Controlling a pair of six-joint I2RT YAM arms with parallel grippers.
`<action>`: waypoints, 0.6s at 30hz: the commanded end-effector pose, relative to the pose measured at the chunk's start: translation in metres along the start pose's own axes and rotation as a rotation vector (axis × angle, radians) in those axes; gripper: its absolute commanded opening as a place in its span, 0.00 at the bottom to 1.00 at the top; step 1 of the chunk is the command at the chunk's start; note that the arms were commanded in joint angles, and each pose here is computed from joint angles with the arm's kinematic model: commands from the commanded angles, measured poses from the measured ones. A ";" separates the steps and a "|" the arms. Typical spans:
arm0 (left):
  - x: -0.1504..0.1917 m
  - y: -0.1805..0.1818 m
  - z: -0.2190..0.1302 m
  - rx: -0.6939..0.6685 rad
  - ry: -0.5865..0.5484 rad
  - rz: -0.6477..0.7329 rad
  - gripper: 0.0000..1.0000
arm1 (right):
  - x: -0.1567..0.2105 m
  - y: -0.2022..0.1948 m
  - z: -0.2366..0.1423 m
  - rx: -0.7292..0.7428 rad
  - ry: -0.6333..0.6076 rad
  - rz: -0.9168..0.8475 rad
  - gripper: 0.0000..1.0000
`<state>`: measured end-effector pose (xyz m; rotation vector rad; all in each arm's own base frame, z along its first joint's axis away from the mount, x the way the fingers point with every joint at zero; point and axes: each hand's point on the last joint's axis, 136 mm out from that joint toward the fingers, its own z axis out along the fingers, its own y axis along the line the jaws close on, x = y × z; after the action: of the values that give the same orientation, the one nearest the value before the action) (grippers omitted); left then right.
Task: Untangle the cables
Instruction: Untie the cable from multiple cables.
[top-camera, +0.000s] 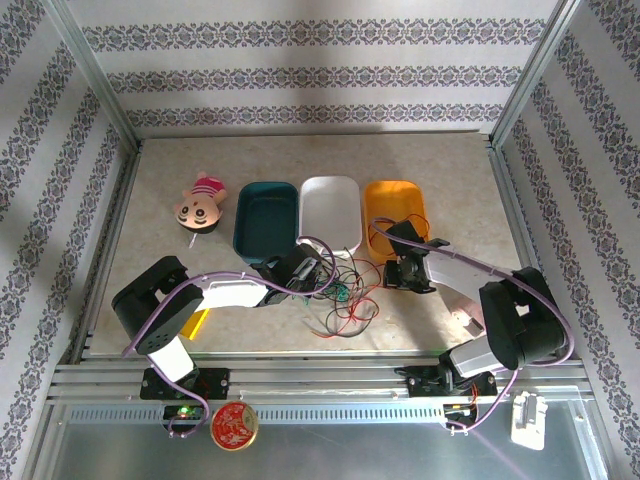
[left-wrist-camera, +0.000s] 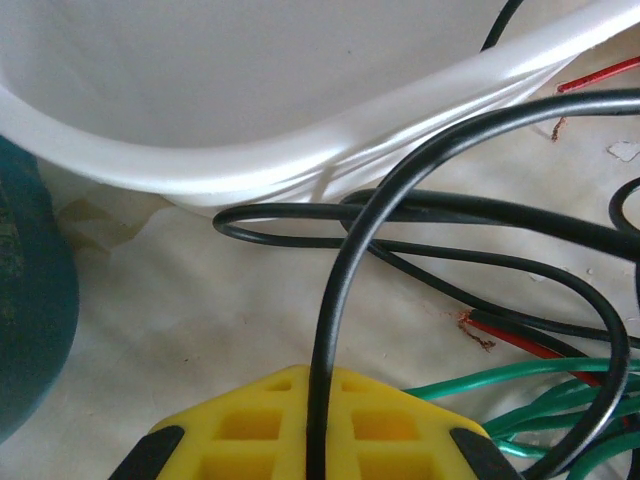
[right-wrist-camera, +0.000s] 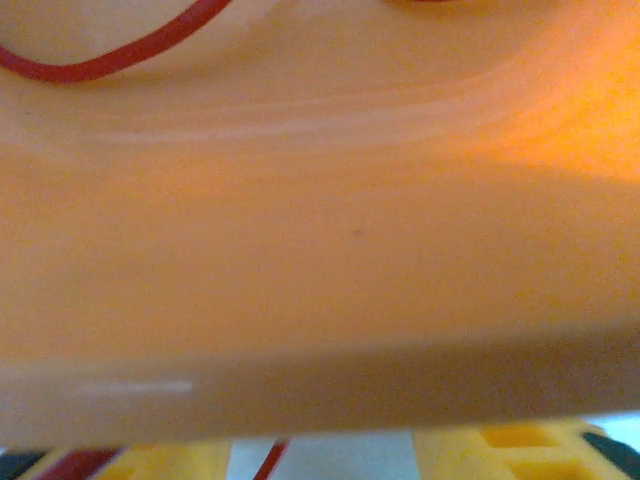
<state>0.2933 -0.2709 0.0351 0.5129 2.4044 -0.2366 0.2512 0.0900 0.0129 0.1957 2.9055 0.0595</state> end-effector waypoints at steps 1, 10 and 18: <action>-0.005 -0.003 -0.006 -0.013 -0.016 0.019 0.00 | -0.001 -0.007 -0.002 0.063 0.003 0.012 0.36; -0.006 0.000 -0.009 -0.025 -0.025 0.015 0.00 | -0.006 -0.020 -0.018 0.085 -0.087 0.053 0.00; 0.000 0.004 -0.007 -0.042 -0.013 0.017 0.00 | -0.045 -0.058 -0.092 0.085 -0.404 0.265 0.00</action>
<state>0.2963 -0.2677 0.0371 0.4981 2.3930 -0.2101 0.2649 0.0476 0.0836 0.4344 2.5874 0.0159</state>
